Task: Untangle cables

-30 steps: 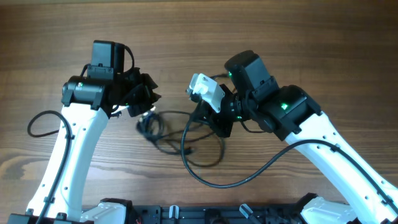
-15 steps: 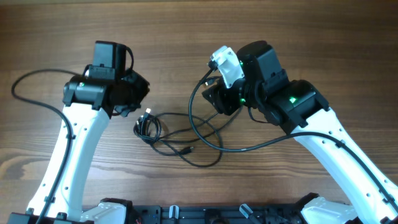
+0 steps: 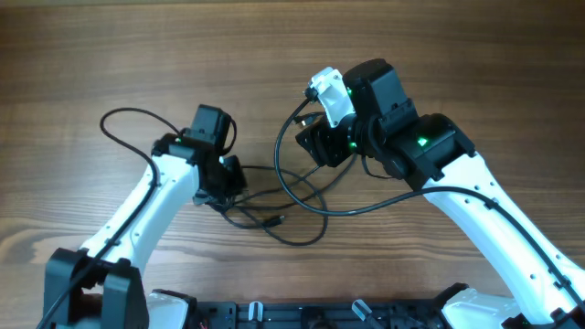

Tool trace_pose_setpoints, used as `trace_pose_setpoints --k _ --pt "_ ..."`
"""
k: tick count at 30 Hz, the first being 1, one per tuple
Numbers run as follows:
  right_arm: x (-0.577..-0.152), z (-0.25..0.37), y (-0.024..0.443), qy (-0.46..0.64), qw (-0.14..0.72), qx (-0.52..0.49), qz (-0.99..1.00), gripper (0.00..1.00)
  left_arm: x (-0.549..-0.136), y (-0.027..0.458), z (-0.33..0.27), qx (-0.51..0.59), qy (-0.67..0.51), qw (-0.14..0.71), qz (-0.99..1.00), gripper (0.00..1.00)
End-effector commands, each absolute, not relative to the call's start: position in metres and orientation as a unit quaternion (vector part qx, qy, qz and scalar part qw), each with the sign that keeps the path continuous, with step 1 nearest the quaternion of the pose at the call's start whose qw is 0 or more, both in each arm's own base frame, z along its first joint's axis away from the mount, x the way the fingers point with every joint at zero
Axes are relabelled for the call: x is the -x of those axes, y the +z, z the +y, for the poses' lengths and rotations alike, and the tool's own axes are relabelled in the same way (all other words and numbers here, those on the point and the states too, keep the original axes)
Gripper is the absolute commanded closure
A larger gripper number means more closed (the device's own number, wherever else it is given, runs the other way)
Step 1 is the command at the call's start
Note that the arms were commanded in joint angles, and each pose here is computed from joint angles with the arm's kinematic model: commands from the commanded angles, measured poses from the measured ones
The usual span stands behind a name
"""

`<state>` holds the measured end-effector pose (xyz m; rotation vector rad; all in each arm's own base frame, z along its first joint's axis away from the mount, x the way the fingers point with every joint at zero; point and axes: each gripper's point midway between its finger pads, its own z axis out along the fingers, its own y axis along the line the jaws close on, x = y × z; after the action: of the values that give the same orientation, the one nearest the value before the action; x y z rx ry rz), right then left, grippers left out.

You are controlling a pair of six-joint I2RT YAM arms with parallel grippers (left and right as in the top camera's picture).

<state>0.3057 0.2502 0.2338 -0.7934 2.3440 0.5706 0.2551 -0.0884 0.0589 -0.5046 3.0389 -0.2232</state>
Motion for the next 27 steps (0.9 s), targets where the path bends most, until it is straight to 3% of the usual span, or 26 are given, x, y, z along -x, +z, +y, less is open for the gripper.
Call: trace_pose_setpoints --k 1,14,17,19,20,27 --pt "-0.310 0.248 0.232 0.208 0.298 0.291 0.885 0.37 -0.248 0.045 -0.068 0.209 -0.018 0.034 0.977 0.72" --pt "-0.310 0.248 0.232 0.208 0.298 0.291 0.885 0.37 -0.263 0.024 -0.073 0.216 -0.015 0.033 0.976 0.76" --pt "-0.310 0.248 0.232 0.208 0.298 0.291 0.885 0.37 -0.261 0.017 -0.072 0.216 -0.010 0.025 0.976 0.83" --pt "-0.310 0.248 0.233 0.208 0.298 0.292 0.885 0.37 -0.264 0.018 -0.073 0.216 -0.013 0.030 0.976 0.96" --pt "-0.310 0.248 0.233 0.208 0.298 0.291 0.885 0.37 -0.265 0.018 -0.074 0.216 -0.015 0.033 0.976 0.96" --pt "-0.310 0.254 0.237 0.223 0.303 0.296 0.878 0.36 -0.297 0.073 -0.111 0.202 -0.122 0.062 0.970 0.96"
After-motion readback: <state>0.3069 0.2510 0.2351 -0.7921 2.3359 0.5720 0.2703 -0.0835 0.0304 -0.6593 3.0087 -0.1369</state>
